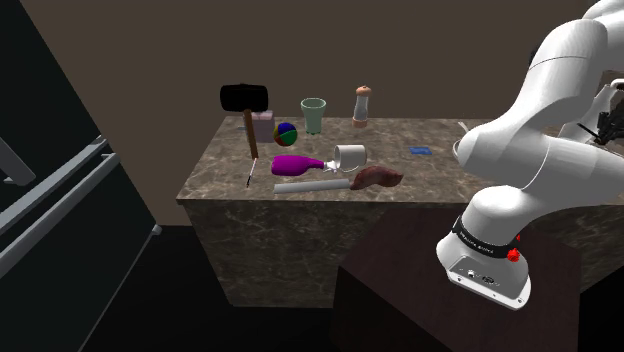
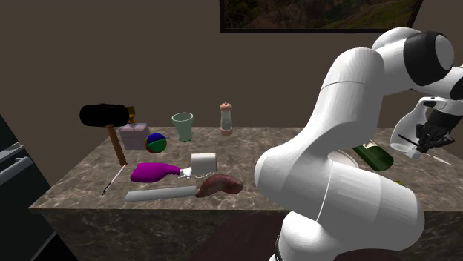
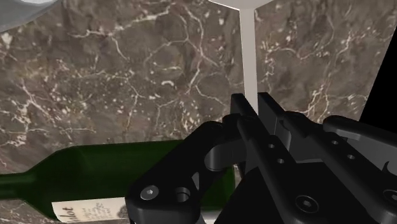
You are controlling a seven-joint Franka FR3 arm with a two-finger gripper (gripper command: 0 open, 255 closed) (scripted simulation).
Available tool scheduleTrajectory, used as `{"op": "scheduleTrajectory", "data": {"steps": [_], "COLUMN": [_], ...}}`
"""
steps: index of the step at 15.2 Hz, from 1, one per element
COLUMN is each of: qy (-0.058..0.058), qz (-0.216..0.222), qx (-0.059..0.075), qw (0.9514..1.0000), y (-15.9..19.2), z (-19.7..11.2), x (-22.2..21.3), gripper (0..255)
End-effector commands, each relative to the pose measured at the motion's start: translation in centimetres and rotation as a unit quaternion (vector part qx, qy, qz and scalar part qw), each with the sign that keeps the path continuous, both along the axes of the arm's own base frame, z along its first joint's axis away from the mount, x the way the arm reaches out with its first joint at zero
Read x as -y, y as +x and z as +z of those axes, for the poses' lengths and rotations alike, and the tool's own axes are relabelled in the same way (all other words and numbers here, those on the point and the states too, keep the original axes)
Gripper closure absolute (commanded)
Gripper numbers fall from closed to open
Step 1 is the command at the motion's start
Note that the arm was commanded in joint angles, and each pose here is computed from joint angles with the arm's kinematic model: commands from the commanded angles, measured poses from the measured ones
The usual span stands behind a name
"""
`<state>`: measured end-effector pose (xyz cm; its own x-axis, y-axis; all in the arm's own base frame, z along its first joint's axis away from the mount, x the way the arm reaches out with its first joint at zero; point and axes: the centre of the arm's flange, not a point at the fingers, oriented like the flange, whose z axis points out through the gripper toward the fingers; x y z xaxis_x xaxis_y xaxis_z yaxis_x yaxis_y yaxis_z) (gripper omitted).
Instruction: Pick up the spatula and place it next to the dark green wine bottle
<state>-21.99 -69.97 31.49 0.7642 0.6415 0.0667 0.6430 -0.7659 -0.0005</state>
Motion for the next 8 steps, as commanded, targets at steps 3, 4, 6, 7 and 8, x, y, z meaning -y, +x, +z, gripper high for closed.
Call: {"op": "scheduleTrajectory", "data": {"steps": [3,4,6,7,8], "qy": [0.0,0.0,0.0,0.0,0.0], "qz": [0.0,0.0,0.0,0.0,0.0], "qx": [0.0,0.0,0.0,0.0,0.0], "qw": [1.0,1.0,1.0,1.0,1.0], "y": [0.0,0.0,0.0,0.0,0.0], "z": [-2.1,-2.7,-3.7,-4.2,-4.8], "x": [-0.1,-0.1,-0.1,-0.1,-0.1], "gripper": [255,255,255,255,255]}}
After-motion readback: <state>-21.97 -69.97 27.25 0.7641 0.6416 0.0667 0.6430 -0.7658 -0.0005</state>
